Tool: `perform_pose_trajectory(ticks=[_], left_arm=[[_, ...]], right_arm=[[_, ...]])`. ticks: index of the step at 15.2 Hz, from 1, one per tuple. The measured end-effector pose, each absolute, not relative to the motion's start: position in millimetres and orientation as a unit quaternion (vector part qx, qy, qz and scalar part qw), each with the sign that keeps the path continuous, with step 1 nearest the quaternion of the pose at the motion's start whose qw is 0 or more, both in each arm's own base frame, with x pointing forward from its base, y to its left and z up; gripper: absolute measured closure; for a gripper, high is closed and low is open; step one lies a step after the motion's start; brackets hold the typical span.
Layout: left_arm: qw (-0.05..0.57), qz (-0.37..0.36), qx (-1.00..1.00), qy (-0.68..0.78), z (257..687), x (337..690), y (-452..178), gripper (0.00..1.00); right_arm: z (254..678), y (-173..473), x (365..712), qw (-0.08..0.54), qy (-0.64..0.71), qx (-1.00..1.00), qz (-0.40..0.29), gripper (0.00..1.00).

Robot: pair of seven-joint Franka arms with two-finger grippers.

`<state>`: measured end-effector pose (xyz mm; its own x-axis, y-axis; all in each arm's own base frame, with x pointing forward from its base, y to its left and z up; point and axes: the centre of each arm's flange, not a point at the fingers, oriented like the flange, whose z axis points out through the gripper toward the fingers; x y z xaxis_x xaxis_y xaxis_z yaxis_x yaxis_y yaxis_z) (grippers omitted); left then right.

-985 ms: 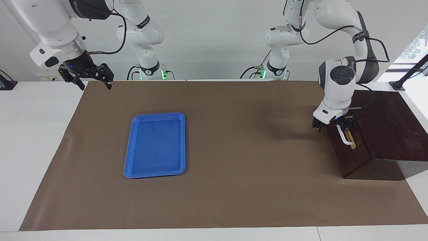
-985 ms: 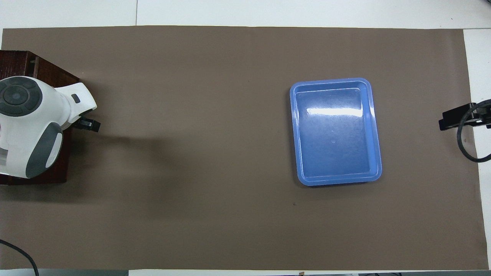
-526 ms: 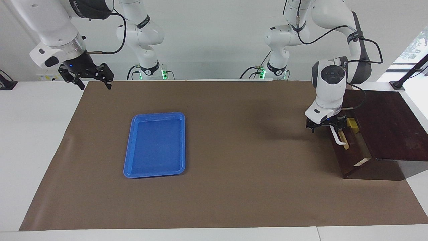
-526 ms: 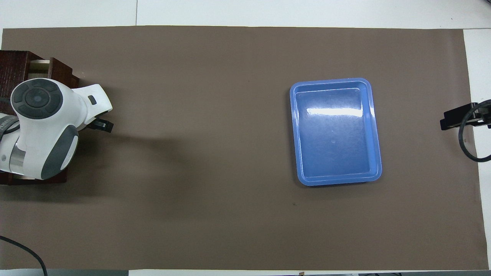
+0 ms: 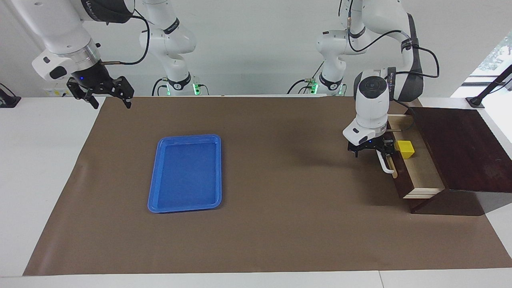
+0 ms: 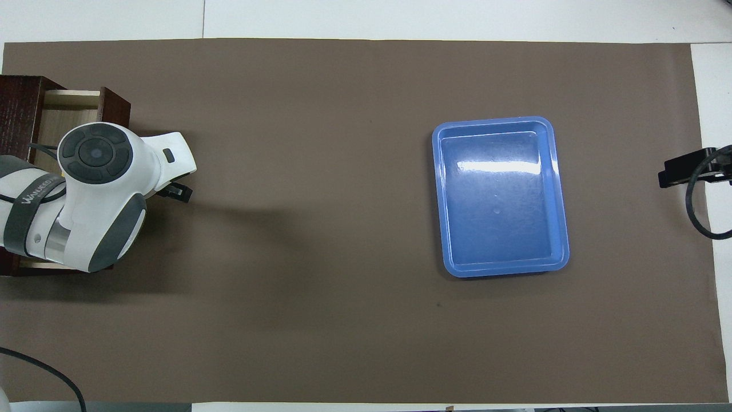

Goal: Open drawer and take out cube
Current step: 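Grip the white drawer handle with the left gripper and pull it open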

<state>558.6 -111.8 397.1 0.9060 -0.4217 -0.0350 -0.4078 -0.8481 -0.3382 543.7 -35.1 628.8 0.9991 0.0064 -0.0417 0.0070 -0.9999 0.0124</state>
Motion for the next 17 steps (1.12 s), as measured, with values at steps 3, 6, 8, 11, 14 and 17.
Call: perform_pose_trajectory(ticks=[3,6,8,11,14,17], left_arm=[[0.172,-0.019,-0.961,0.217,396.9,557.8,-113.6,0.0],[0.172,-0.017,-0.96,0.22,396.6,556.4,-117.3,0.0],[0.173,-0.015,-0.959,0.224,396.4,554.9,-122.0,0.0],[0.173,-0.016,-0.958,0.23,396.4,553.2,-128.6,0.0],[0.173,-0.015,-0.957,0.231,396.5,552.6,-129.9,0.0],[0.174,-0.017,-0.957,0.231,399.0,552.7,-130.4,0.0]], right_arm=[[628.9,-35.1,543.7,0.006,0.003,1.0,-0.021,0.0],[628.9,-35.1,543.7,0.006,0.003,1.0,-0.021,0.0],[628.9,-35.1,543.7,0.006,0.003,1.0,-0.021,0.0],[628.8,-35.1,543.7,0.006,0.003,1.0,-0.021,0.0],[628.7,-35.1,543.7,0.006,0.003,1.0,-0.021,0.0],[628.6,-35.2,543.7,0.006,0.003,1.0,-0.021,0.0]])
